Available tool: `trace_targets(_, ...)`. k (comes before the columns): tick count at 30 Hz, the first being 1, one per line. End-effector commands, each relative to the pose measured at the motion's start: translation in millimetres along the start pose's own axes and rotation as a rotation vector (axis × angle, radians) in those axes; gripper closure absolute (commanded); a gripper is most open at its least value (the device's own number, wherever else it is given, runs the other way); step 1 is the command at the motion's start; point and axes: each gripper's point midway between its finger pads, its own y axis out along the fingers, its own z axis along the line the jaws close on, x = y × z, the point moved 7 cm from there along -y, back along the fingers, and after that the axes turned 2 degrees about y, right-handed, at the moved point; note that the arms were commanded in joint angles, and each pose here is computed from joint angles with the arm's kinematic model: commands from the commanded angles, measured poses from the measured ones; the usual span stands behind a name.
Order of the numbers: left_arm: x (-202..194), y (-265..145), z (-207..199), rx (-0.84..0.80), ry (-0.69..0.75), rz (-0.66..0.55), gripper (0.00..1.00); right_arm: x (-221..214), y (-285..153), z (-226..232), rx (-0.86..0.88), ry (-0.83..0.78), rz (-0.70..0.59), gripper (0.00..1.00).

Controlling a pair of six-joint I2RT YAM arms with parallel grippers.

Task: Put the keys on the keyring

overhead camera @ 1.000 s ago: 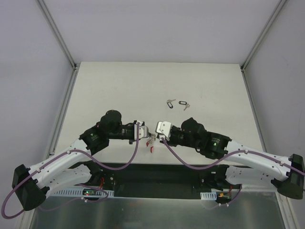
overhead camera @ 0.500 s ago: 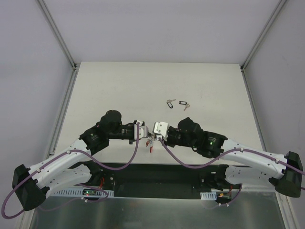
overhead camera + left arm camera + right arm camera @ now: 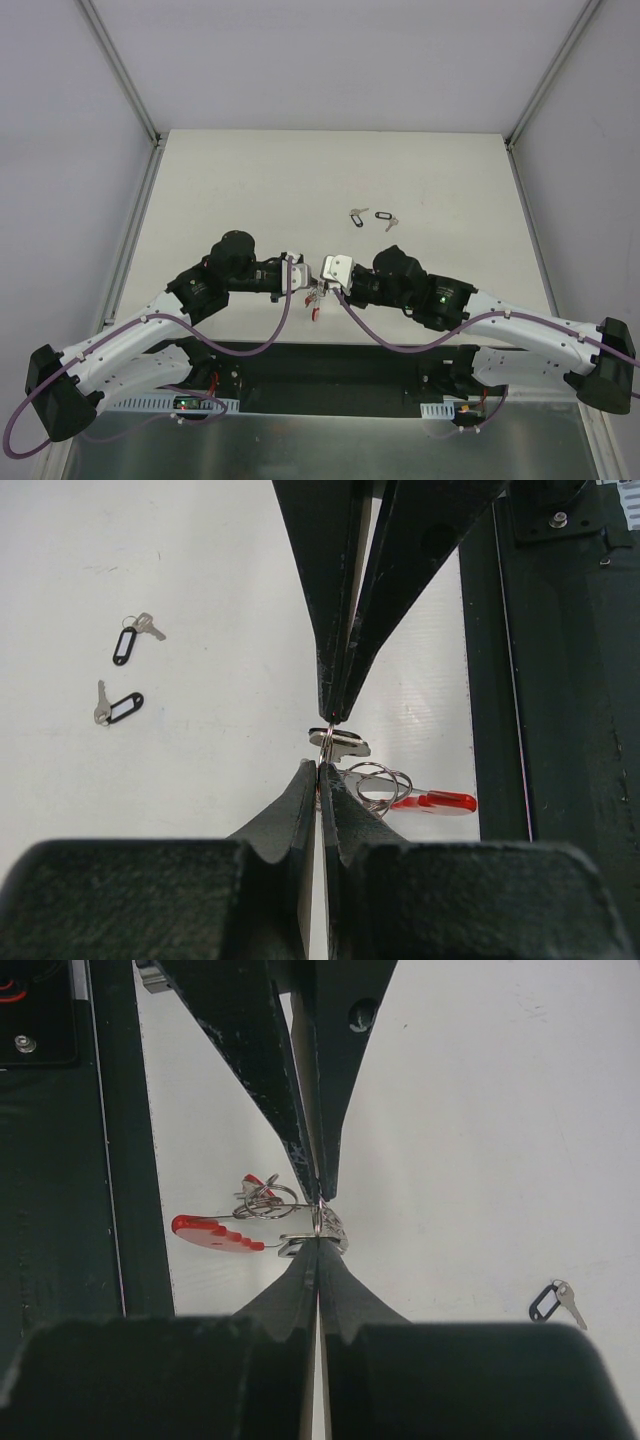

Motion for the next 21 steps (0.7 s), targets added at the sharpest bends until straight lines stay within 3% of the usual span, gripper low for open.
trace_targets(1, 24.8, -1.5, 7.4, 0.019, 0.042, -0.080, 1.00, 27.0, -2.6, -5.9, 0.004, -0.010, -0.093, 0.98)
trace_targets(21, 28.8, 1.9, 14.4, 0.043, -0.035, -0.056, 1.00, 23.5, -5.6, -7.9, 0.004, -0.059, -0.023, 0.99)
